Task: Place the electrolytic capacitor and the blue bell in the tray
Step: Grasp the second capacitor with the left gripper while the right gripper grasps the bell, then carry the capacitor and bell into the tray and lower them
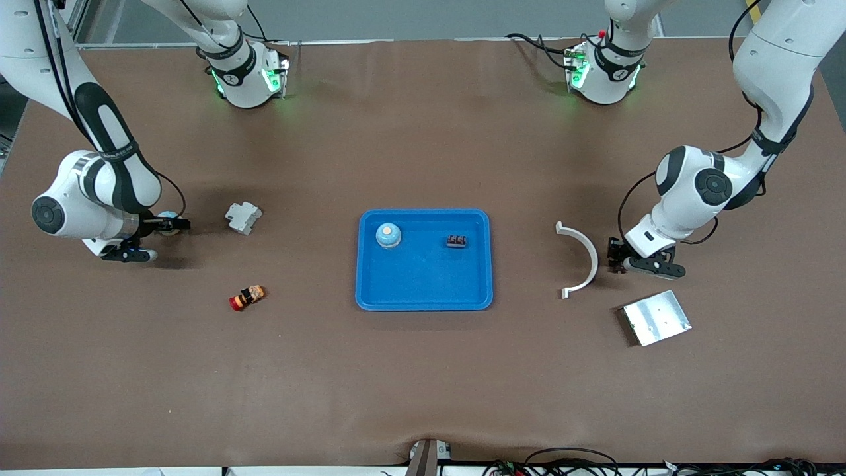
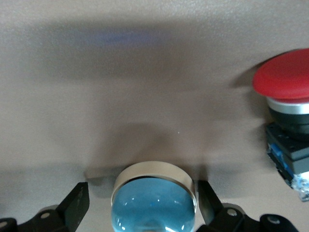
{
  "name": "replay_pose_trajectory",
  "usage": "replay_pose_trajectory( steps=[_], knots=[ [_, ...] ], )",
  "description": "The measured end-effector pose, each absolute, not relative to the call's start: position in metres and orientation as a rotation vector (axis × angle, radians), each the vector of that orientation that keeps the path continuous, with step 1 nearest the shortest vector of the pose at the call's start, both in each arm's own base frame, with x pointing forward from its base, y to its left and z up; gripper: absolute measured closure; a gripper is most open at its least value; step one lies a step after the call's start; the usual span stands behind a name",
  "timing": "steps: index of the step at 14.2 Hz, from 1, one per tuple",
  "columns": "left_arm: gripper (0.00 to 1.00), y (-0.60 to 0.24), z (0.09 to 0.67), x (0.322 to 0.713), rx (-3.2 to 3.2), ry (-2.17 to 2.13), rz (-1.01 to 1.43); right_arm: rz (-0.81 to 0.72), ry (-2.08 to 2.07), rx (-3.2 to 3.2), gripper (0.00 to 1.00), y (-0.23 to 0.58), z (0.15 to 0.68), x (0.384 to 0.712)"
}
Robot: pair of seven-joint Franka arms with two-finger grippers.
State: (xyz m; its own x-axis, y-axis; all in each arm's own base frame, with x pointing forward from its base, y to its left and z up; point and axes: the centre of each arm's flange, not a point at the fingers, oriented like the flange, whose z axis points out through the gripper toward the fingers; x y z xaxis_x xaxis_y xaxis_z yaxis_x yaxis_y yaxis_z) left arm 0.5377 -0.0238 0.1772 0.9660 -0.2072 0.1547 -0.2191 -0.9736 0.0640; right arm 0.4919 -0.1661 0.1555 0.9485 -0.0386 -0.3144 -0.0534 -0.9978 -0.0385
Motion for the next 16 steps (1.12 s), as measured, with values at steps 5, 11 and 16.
replay_pose_trajectory(
  steps=[5,11,16],
  knots=[
    [0.65,-0.017,0.185,0.545,3.048,-0.263,0.242,0.503,0.051,-3.048,0.29,-0.167,0.163,0.493],
    [0.65,-0.020,0.251,0.580,3.148,0.015,0.186,0.586,0.001,-3.013,0.30,-0.156,0.183,0.512],
    [0.65,-0.099,0.310,0.600,3.003,0.683,0.233,0.533,-0.144,-2.999,0.30,-0.063,0.275,0.590]
  ],
)
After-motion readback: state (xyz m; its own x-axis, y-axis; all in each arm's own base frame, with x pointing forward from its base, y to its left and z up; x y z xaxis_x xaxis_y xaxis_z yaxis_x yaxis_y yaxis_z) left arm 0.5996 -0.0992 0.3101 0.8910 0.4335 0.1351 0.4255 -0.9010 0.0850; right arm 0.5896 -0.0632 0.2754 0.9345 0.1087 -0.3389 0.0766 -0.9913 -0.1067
